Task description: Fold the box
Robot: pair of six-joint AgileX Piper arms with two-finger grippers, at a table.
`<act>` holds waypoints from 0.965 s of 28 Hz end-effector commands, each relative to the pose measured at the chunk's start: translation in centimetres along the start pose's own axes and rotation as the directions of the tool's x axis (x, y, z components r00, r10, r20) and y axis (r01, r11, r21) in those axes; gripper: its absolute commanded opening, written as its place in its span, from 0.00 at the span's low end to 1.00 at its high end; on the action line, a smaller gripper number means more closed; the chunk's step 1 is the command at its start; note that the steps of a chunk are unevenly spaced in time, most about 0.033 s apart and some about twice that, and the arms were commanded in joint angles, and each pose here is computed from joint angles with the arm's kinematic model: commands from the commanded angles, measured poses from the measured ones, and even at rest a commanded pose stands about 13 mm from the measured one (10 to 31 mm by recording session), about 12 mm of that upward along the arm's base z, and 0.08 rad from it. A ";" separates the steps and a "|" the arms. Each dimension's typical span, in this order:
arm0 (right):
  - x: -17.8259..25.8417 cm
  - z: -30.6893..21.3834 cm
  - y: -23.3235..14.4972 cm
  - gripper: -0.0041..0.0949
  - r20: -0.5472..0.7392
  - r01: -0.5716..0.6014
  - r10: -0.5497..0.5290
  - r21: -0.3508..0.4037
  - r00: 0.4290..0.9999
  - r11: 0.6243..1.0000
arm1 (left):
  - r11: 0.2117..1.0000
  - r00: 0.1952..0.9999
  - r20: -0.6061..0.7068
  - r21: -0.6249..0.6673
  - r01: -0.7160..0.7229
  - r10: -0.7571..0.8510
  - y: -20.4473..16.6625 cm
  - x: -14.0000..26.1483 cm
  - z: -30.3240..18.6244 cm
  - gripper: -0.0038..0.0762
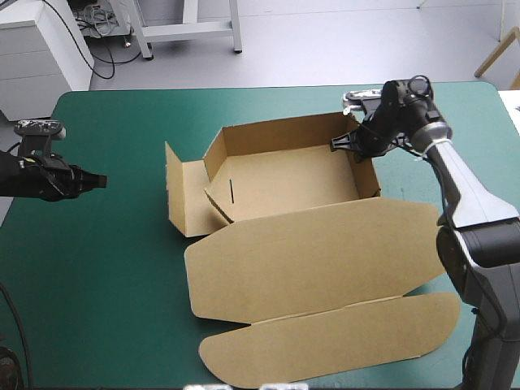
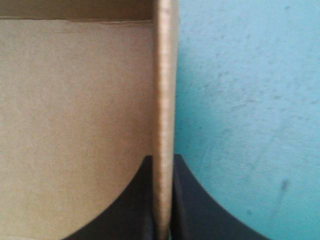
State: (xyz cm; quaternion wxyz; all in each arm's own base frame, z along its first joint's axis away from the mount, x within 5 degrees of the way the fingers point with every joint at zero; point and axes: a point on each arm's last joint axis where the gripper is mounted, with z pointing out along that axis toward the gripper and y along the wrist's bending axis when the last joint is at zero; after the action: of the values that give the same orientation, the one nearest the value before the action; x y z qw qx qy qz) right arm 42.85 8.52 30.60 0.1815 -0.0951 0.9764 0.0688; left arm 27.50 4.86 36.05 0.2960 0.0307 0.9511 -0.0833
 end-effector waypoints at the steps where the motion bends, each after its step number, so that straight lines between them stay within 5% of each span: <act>1: 0.5 -9.4 -1.0 0.02 0.224 -0.004 0.004 0.002 0.975 1.000 | 0.999 0.993 0.117 0.048 0.000 -0.005 -1.0 -1.1 -1.8 0.40; 3: 1.2 -12.1 -1.7 0.02 0.281 -0.006 0.000 0.021 0.960 1.000 | 0.992 0.990 0.129 0.122 0.035 -0.051 -1.5 -1.3 -1.5 0.62; 6: 1.9 -14.4 -2.1 0.02 0.328 -0.012 0.003 0.027 0.945 1.000 | 0.978 0.986 0.135 0.194 0.072 -0.099 -1.9 -1.7 -1.1 0.75; 15: 3.9 -19.5 -0.9 0.02 0.435 0.007 -0.010 0.008 0.900 1.000 | 0.925 0.987 0.065 0.362 0.113 -0.146 -2.6 -1.9 0.4 0.76; 22: 5.0 -21.9 0.4 0.02 0.492 0.038 0.006 -0.080 0.871 0.996 | 0.810 0.977 0.149 0.586 0.037 -0.153 -4.4 -2.9 -0.5 0.76; 27: 5.1 -22.2 0.6 0.02 0.498 0.043 0.008 -0.092 0.867 0.995 | 0.775 0.981 0.136 0.632 0.025 -0.142 -4.9 -2.7 -0.8 0.76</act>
State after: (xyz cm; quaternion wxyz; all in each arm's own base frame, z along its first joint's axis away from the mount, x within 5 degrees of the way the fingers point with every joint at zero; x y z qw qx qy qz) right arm 32.06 4.50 46.66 0.3696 -0.0923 0.9168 0.1195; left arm 29.75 0.99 36.60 0.3249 0.0570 0.8671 -0.3732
